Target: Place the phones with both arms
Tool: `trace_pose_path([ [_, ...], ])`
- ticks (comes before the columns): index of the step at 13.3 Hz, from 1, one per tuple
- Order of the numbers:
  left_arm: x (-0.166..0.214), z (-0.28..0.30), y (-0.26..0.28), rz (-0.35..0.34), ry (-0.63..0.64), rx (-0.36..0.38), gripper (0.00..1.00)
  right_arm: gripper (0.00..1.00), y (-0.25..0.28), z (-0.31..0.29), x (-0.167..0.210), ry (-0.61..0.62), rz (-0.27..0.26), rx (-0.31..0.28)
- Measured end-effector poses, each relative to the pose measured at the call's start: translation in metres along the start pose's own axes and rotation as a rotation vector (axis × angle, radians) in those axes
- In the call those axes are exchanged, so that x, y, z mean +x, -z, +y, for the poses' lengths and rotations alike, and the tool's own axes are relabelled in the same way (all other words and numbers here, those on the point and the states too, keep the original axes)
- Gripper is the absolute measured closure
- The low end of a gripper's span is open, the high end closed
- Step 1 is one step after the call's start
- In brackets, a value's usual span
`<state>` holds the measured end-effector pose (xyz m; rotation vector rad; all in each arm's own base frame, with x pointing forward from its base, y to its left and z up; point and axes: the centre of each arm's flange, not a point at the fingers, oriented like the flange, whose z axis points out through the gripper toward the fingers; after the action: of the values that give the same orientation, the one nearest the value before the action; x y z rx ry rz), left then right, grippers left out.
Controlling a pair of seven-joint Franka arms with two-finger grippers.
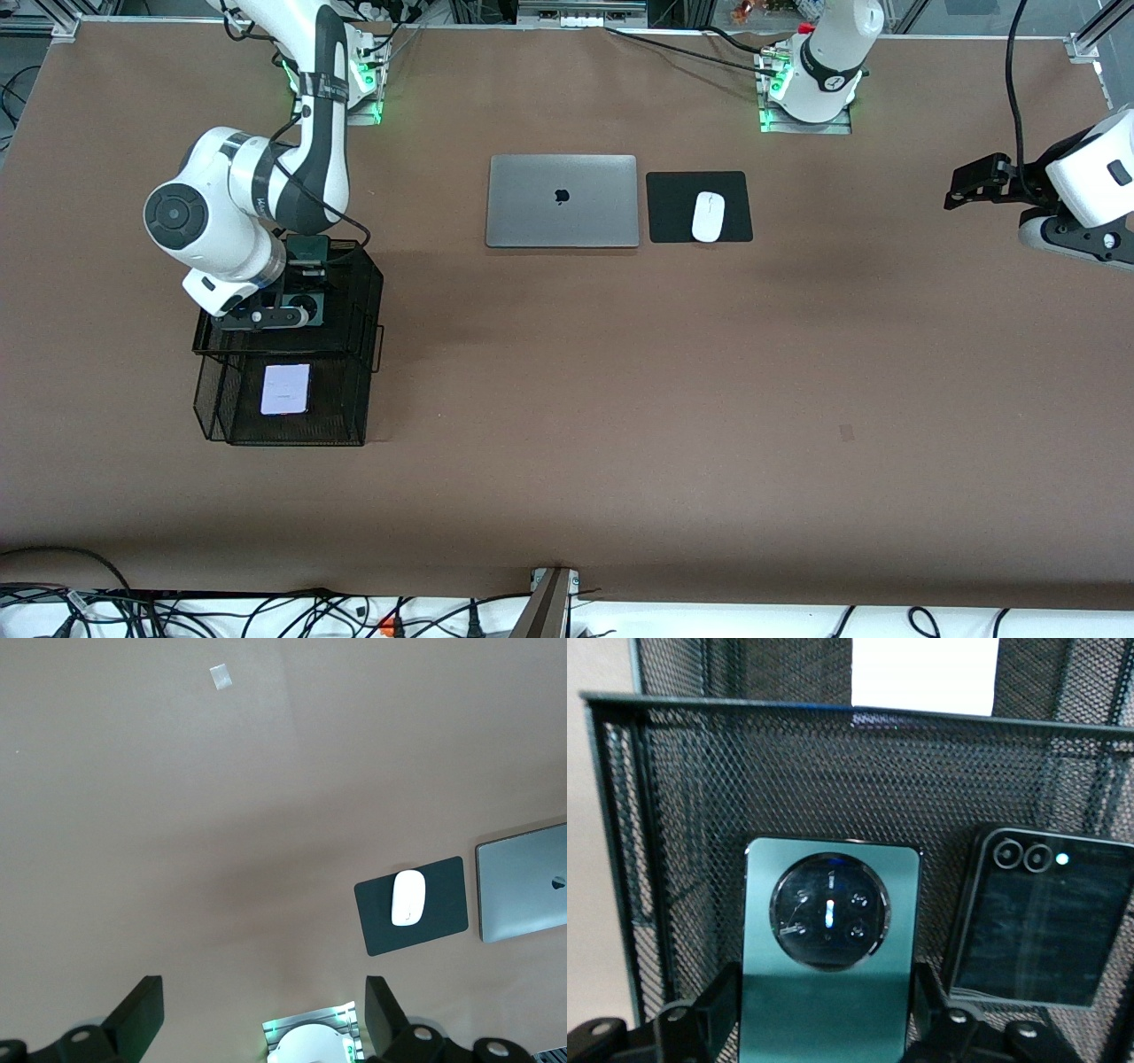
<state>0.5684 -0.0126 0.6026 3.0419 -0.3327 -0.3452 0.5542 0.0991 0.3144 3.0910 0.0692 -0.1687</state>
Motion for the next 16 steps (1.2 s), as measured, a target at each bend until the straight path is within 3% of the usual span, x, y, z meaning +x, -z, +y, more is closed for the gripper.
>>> trace_pose_path([
  [3, 0.000, 0.000, 0.000, 0.000, 0.002, 0.000, 0.00, 0.19, -0.001, -0.001, 0.001, -0.024, 0.021, 0.041],
  [6, 0.000, 0.000, 0.000, 0.000, 0.005, 0.000, 0.00, 0.00, 0.001, -0.002, 0.002, -0.030, 0.032, 0.048],
  [11, 0.000, -0.001, 0.000, 0.000, 0.006, 0.000, 0.00, 0.00, 0.044, 0.009, 0.025, -0.036, 0.099, 0.062],
  [13, 0.000, -0.001, 0.000, 0.000, 0.006, 0.000, 0.00, 0.00, 0.077, 0.026, 0.041, -0.047, 0.093, 0.094],
  [16, 0.000, -0.001, -0.001, -0.002, 0.006, -0.001, 0.00, 0.00, 0.132, 0.059, 0.055, -0.059, 0.037, 0.153],
])
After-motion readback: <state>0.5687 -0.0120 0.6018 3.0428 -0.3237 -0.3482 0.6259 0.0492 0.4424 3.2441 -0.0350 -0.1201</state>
